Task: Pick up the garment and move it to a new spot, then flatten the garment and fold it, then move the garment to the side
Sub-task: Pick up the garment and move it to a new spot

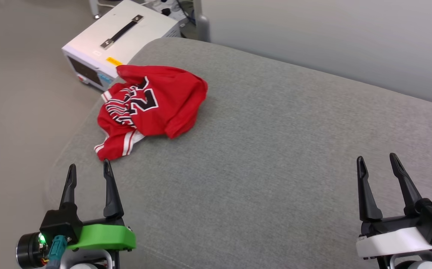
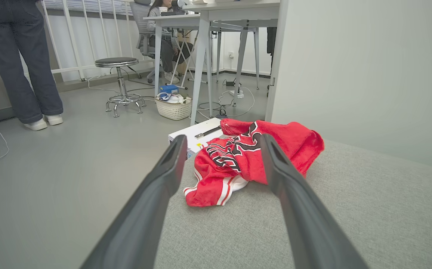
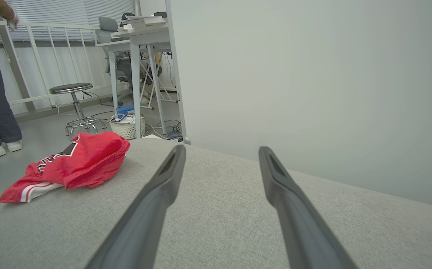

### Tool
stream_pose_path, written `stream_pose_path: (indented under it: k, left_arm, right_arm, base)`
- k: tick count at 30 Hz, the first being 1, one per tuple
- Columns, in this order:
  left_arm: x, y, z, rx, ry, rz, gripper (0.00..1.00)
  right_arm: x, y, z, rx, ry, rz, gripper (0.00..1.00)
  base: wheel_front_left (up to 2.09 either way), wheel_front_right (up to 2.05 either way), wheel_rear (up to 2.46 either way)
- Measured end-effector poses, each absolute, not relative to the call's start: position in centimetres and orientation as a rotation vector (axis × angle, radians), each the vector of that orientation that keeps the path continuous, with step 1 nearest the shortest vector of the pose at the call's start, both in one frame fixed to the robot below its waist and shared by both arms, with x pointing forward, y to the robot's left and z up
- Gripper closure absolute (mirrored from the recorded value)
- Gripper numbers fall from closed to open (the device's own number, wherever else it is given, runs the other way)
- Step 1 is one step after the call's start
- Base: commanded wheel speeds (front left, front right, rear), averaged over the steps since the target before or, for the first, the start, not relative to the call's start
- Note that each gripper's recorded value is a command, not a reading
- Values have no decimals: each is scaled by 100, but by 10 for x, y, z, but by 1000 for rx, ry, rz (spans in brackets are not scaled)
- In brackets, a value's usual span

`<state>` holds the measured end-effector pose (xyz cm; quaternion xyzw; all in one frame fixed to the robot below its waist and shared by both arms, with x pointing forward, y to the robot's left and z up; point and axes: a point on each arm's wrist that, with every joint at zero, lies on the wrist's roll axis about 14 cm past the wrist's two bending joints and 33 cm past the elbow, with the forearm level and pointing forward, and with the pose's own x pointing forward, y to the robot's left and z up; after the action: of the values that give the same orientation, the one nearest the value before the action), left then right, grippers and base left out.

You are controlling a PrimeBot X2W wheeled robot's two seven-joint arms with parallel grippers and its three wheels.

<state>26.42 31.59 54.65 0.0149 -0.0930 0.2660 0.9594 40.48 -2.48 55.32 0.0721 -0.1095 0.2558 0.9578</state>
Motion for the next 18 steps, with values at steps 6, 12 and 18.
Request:
stream_pose_path:
  k: [6, 12, 18]
  left_arm:
    - [244, 330, 543, 27, -175, 610, 0]
    - [236, 336, 539, 21, -162, 639, 0]
    - [243, 342, 541, 11, -172, 633, 0]
  right_arm:
    - [406, -2, 550, 159, -212, 583, 0]
    - [405, 7, 549, 162, -209, 609, 0]
    - [406, 2, 547, 153, -206, 594, 0]
  base:
    - [0, 0, 0]
    - [0, 0, 0]
    - [0, 0, 0]
